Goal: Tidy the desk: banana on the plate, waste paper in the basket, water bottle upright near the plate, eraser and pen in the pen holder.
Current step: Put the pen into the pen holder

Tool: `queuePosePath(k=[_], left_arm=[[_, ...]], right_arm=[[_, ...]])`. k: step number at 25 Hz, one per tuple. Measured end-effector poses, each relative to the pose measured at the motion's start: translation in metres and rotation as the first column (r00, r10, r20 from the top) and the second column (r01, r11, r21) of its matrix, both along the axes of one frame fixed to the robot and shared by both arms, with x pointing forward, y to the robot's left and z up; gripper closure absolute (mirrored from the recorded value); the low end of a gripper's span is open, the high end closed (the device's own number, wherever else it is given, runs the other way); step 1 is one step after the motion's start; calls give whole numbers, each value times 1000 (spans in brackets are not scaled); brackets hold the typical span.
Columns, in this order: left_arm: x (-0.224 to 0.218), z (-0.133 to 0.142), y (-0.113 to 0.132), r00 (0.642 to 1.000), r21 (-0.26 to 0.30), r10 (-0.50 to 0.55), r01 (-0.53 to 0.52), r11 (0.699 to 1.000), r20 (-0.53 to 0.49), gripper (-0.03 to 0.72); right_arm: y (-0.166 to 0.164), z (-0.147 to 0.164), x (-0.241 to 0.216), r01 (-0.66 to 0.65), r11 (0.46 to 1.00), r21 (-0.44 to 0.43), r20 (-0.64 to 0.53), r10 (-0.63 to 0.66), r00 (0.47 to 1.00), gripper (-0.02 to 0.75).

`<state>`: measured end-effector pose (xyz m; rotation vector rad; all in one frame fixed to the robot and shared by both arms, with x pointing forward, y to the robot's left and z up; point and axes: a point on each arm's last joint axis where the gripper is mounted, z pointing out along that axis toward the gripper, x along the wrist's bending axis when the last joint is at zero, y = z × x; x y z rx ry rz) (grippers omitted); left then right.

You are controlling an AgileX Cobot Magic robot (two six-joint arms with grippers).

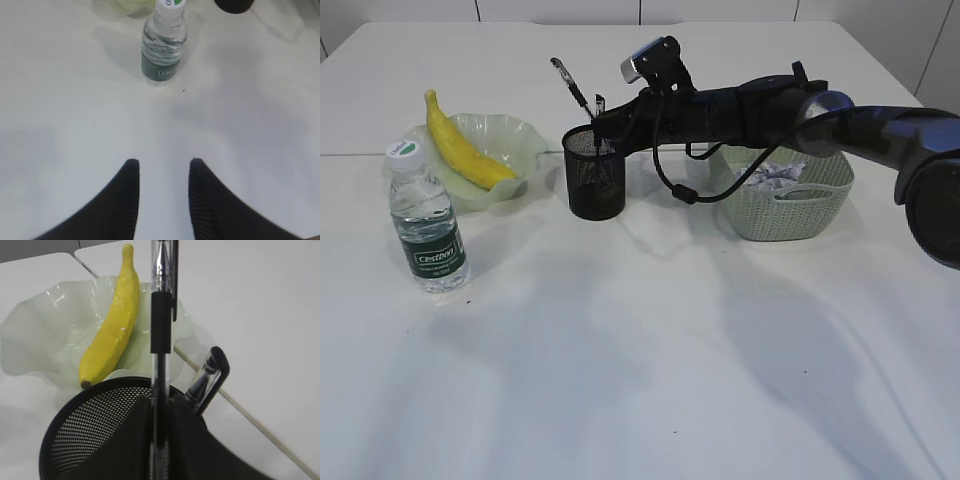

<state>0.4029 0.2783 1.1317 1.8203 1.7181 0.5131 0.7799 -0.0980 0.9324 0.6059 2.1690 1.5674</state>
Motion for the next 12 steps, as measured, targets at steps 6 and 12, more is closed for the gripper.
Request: queuePosePath(k=[6, 12], left_arm=[[0, 0, 0, 1000, -2, 0, 0, 1000, 0, 452], [0, 0, 0, 1000, -2, 0, 0, 1000, 0, 452]], right_arm=[[0, 0, 0, 0, 1000, 0, 0, 0, 1000, 636], [0, 0, 0, -1, 1000, 0, 0, 1, 1000, 600]])
